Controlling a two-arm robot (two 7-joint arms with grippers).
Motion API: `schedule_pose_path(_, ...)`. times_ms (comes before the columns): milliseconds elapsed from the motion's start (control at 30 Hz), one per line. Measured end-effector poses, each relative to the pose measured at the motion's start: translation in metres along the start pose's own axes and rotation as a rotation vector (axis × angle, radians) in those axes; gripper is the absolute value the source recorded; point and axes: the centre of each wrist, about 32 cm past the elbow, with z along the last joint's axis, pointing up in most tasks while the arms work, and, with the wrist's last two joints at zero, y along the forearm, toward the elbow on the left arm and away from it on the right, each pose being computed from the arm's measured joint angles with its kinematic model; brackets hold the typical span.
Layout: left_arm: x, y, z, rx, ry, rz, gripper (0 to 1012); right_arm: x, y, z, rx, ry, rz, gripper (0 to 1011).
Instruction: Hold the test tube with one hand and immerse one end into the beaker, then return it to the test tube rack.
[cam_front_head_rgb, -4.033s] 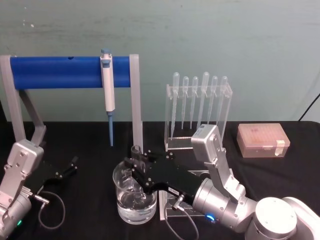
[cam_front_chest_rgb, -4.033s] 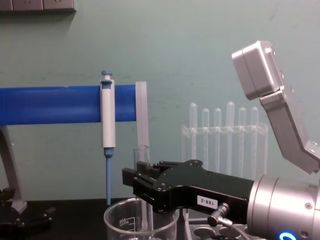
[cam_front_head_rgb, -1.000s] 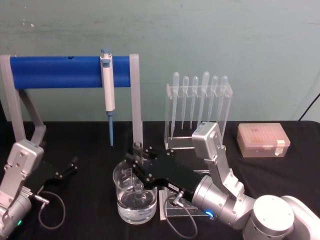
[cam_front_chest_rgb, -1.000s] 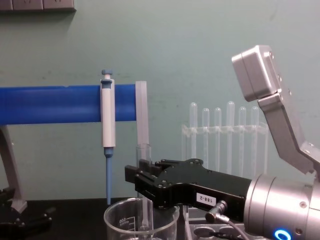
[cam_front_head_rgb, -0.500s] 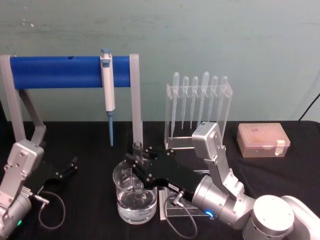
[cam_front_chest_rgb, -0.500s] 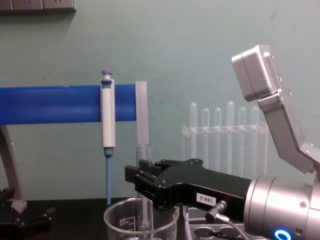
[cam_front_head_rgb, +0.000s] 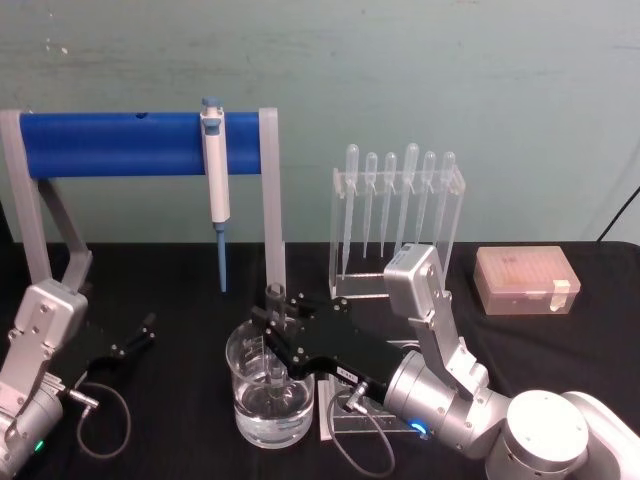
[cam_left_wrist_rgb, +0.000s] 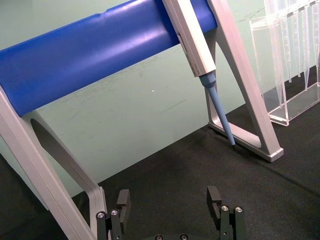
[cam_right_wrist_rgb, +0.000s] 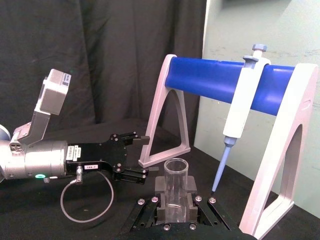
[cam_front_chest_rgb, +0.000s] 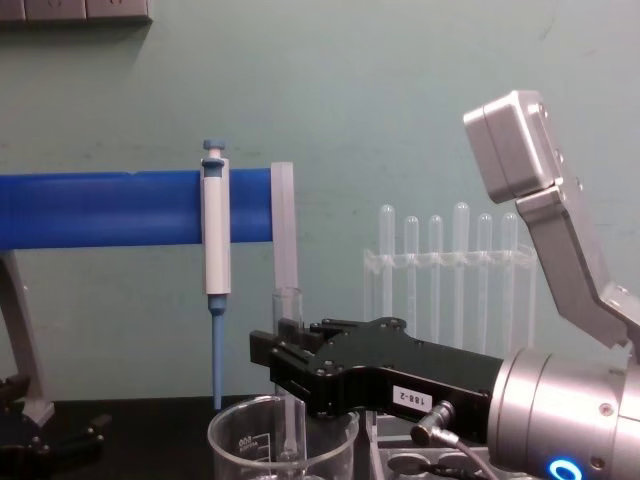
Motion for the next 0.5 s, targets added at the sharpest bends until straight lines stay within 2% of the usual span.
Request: schedule_pose_path(500,0.0,0.0,0.0,0.0,0.0,0.0,1000,0.0,0.0,0.0,0.0,0.0,0.0,226)
